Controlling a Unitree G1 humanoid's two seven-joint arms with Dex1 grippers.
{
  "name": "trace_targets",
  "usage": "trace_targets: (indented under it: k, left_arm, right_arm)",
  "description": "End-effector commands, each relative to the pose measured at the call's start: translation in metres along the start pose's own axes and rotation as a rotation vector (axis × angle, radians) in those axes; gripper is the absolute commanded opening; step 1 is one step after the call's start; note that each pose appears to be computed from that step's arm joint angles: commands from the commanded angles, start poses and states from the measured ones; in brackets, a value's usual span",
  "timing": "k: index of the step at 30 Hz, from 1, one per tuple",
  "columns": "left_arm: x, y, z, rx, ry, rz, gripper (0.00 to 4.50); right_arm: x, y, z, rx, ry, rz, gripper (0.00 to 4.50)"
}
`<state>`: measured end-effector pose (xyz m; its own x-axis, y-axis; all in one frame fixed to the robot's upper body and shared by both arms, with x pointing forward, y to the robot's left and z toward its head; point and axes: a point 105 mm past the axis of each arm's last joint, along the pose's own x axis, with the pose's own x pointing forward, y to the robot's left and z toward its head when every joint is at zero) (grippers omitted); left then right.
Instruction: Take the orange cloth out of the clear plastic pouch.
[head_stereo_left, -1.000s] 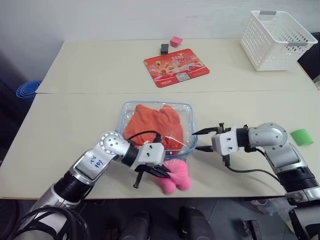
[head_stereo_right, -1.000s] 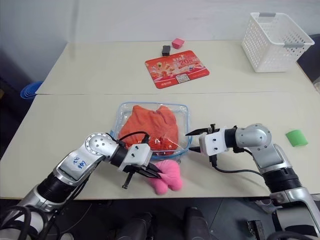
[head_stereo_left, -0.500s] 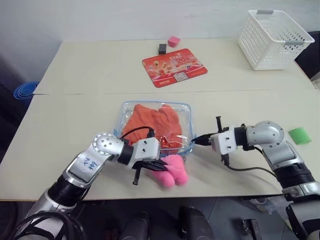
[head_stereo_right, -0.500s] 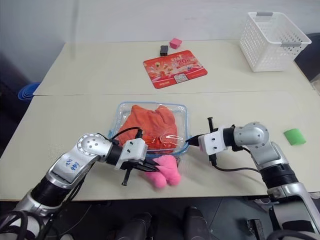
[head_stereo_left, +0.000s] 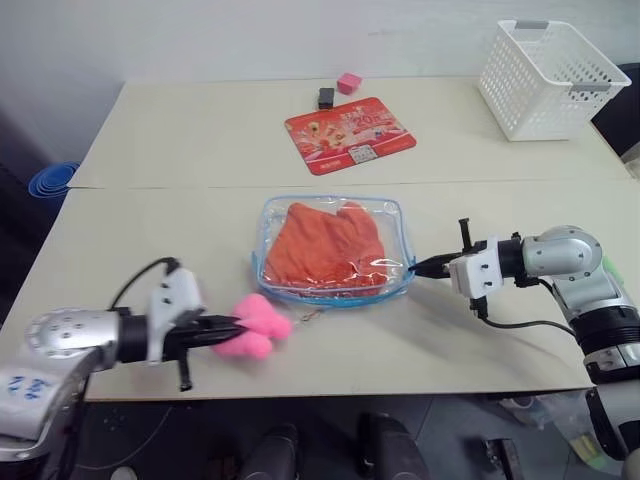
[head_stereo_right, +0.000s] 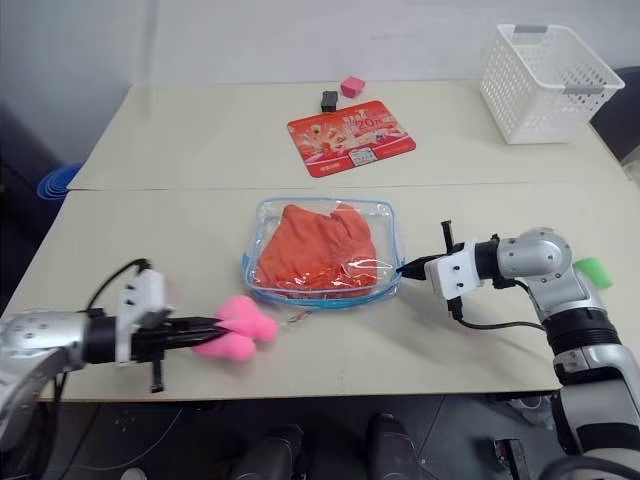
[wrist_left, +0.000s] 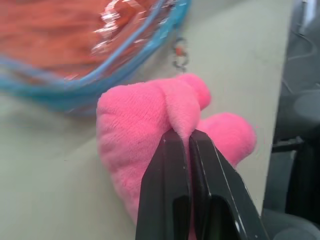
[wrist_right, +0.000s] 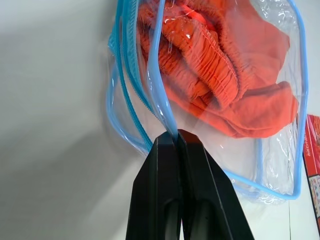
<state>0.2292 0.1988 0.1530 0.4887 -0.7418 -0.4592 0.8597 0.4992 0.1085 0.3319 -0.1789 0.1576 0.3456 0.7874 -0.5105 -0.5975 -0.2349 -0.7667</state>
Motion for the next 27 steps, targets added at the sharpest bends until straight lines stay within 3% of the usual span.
trace_targets:
  k: [1, 5, 15, 18, 27]
  left_arm:
    - [-0.041, 0.035, 0.0, -0.046, -0.023, 0.191, 0.0]
    - [-0.064, 0.058, -0.008, -0.068, -0.02, 0.302, 0.0]
    - [-0.032, 0.046, -0.016, -0.096, -0.053, 0.22, 0.0]
    - [-0.029, 0.045, -0.021, -0.137, -0.065, 0.208, 0.71]
    - [-0.05, 0.044, -0.02, -0.178, -0.088, 0.209, 3.5]
  right_arm:
    - [-0.018, -0.01, -0.001, -0.024, 0.02, -0.044, 0.01]
    - [-0.02, -0.011, -0.001, -0.01, 0.013, -0.043, 0.01]
    - [-0.018, -0.008, 0.002, 0.029, -0.009, -0.029, 0.01]
    - [-0.02, -0.006, 0.001, 0.07, -0.005, -0.018, 0.64]
    - [-0.041, 0.003, 0.0, 0.158, 0.039, -0.052, 3.73]
